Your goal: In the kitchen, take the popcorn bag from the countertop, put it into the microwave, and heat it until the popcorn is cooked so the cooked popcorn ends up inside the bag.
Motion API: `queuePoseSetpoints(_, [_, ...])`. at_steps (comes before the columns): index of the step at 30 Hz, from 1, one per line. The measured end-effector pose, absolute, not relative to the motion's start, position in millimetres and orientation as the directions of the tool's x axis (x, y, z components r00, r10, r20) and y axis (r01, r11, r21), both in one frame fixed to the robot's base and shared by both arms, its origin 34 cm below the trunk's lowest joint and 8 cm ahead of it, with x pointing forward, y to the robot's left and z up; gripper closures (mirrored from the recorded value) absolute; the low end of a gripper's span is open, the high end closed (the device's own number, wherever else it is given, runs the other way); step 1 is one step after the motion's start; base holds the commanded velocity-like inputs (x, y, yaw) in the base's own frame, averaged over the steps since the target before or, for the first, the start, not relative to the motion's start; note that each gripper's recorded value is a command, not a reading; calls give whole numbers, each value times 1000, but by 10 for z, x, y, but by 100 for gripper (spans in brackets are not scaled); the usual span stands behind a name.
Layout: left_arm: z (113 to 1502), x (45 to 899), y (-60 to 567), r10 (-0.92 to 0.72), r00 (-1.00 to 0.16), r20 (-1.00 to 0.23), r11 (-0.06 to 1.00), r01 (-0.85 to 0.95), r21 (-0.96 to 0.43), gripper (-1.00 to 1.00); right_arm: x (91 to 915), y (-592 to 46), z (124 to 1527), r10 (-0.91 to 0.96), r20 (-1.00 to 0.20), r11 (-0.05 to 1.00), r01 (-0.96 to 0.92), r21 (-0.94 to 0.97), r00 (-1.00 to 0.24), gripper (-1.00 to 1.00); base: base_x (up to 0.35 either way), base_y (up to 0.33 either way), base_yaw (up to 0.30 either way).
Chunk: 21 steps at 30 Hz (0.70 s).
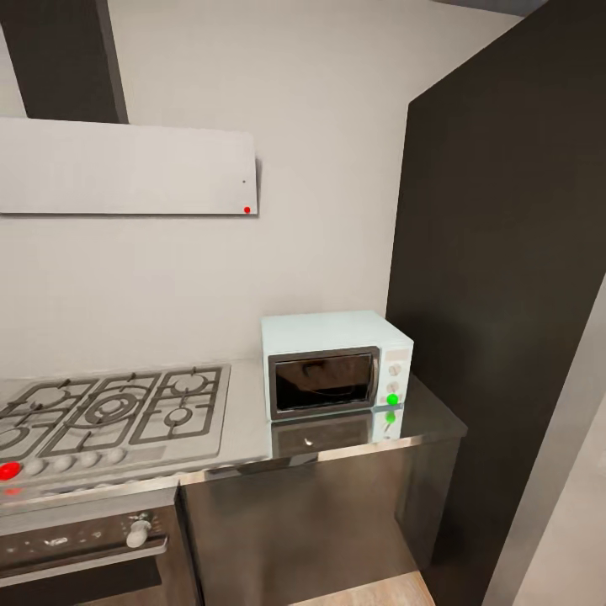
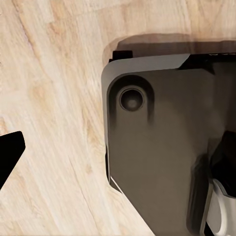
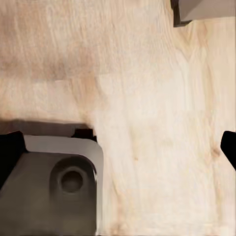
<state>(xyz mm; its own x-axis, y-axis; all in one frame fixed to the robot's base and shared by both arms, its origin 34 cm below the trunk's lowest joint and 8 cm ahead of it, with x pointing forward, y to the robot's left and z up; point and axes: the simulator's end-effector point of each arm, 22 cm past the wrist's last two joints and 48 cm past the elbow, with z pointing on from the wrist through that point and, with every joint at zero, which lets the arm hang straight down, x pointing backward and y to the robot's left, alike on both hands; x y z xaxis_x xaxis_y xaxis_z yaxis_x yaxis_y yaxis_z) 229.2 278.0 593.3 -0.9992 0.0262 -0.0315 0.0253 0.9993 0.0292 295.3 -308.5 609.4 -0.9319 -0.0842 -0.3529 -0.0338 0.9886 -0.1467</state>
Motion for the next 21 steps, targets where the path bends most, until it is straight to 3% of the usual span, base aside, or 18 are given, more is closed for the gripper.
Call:
queuePoseSetpoints(7, [5932,2286,2758,28,-999,-30,999,27,27,-100,1043,-2488,5854,-75,-111,996,-69,-57,-991,-100,0,0,0])
queuePoseSetpoints(21, [5931,2289,2696,29,-999,-30,999,29,18,-100,1239,-2457,5872,-67,-182,997,-57,-60,-981,-100,0,0,0])
